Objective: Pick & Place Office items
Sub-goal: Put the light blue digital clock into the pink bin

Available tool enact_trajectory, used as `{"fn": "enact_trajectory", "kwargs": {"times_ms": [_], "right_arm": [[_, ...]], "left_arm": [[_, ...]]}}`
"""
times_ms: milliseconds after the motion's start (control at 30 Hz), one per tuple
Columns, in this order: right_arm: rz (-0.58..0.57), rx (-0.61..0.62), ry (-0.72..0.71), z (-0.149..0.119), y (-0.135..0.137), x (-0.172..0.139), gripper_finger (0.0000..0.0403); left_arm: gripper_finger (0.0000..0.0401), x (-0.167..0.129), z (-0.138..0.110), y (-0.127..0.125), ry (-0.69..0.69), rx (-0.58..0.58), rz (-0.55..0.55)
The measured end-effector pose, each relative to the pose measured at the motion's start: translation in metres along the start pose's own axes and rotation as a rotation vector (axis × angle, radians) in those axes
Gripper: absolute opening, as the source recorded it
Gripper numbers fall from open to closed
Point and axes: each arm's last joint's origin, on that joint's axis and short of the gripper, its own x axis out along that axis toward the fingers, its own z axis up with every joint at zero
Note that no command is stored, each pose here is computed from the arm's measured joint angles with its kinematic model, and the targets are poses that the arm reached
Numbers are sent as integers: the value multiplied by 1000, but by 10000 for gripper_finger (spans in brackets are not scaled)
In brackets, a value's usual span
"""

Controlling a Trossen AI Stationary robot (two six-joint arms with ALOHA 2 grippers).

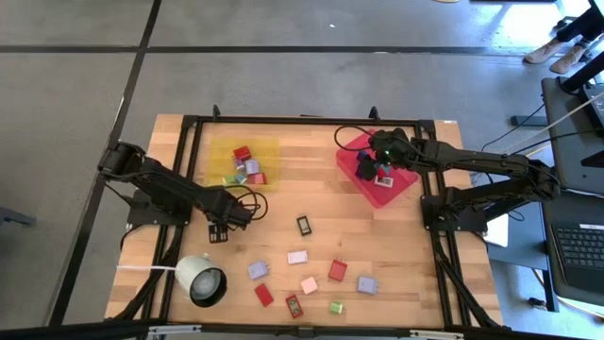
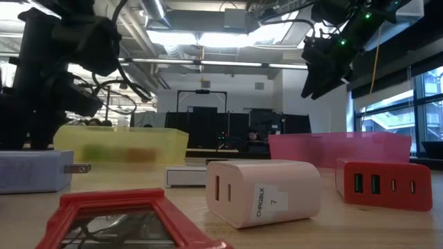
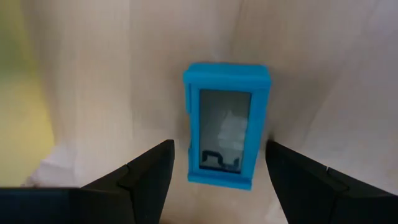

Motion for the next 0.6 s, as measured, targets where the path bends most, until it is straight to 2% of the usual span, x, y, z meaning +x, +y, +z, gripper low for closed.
{"fn": "enact_trajectory", "kwargs": {"times_ms": [300, 433, 600], "right_arm": [[3, 3, -7, 1, 0, 0, 263], [3, 3, -7, 1, 0, 0, 263], [3, 3, -7, 1, 0, 0, 263]], "left_arm": [[241, 8, -3, 0, -9, 68, -27], [205, 9, -2, 0, 4, 49, -70], [150, 9, -1, 1, 0, 23, -62]]}}
